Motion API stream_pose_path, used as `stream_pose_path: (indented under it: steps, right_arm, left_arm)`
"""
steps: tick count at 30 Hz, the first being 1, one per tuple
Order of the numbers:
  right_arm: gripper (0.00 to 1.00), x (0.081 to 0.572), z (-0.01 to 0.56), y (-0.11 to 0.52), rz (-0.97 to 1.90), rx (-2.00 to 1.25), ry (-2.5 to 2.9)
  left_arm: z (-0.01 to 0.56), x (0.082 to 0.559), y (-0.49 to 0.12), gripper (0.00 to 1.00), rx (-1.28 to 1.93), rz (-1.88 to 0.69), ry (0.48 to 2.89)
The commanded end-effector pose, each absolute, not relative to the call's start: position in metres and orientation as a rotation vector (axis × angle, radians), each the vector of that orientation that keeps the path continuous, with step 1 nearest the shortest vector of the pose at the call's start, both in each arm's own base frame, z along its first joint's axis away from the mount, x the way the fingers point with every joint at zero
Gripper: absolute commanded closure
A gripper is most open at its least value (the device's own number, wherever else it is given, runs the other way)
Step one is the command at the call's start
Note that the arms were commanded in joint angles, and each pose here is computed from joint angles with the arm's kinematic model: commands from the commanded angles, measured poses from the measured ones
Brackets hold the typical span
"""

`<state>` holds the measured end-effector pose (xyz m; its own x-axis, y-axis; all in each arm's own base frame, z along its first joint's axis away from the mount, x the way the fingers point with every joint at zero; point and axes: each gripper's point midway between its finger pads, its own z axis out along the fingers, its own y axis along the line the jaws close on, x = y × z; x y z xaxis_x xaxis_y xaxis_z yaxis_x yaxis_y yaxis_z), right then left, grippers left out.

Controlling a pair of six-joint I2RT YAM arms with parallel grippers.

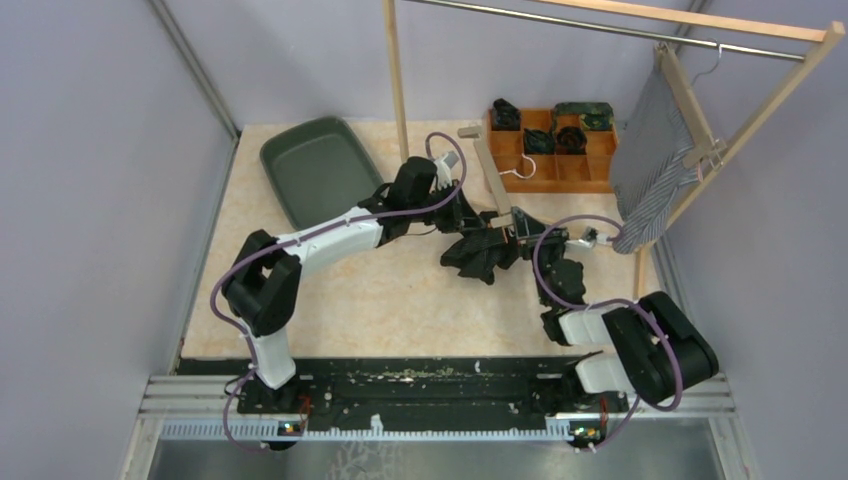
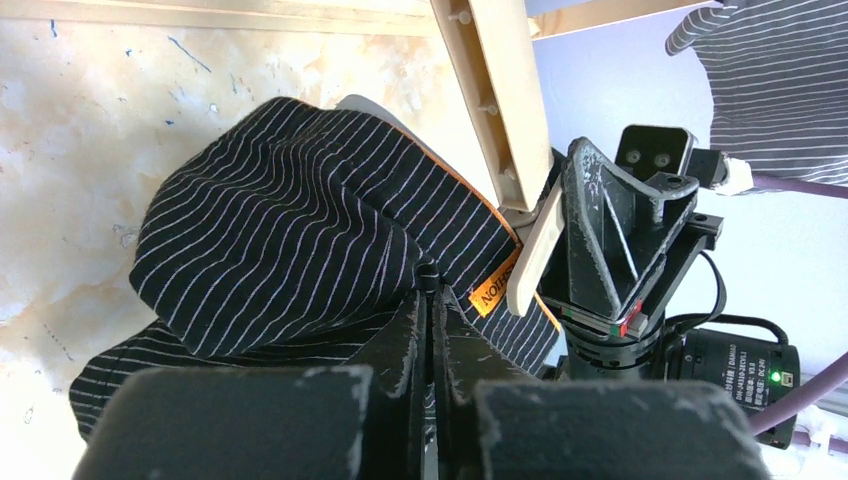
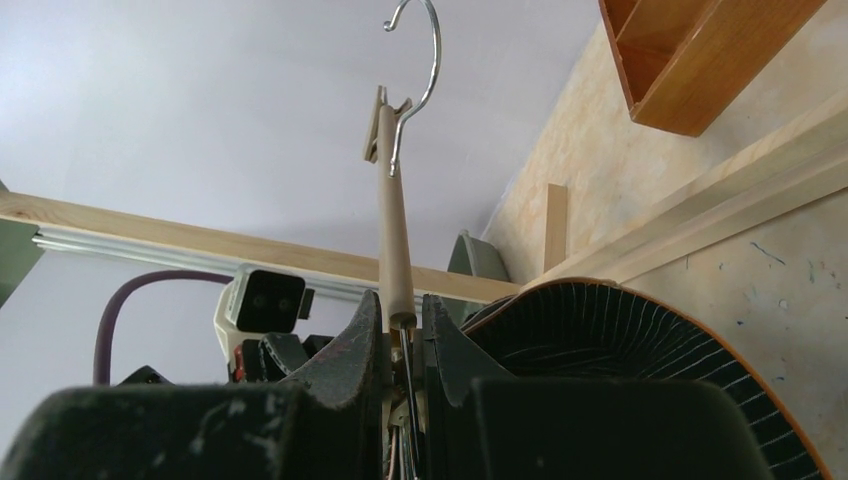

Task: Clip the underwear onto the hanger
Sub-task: Clamp the underwear onto the hanger.

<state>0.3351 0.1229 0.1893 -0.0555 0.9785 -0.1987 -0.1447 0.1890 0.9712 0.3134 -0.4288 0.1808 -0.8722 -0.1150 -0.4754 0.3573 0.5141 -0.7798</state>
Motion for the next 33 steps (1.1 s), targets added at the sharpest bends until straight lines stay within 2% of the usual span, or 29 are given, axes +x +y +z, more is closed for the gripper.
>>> stream_pose_path:
  steps: [1,17,20,25,31,33]
  right_arm:
    - [1.0,0.336,0.231,0.13,1.25,0.865,1.148]
    - [1.0,0.346,0.211,0.142,1.198,0.884,1.301]
    - [0.91,0.345,0.205,0.141,1.178,0.895,1.323]
    - [0.84,0.346,0.191,0.141,1.14,0.92,1.387]
    - [0.82,0.346,0.18,0.144,1.131,0.934,1.427]
    - [0.75,0.346,0.177,0.144,1.133,0.935,1.433]
  left_arm:
    - [0.188,0.314,-0.434,0.96,0.242,-1.359,2.263]
    - [0.177,0.318,-0.43,0.9,0.219,-1.36,2.291]
    - [0.171,0.319,-0.428,0.88,0.205,-1.351,2.307]
    - [0.162,0.322,-0.421,0.84,0.186,-1.339,2.328]
    - [0.155,0.325,-0.418,0.83,0.171,-1.33,2.342]
    - [0.152,0.325,-0.418,0.82,0.169,-1.333,2.35]
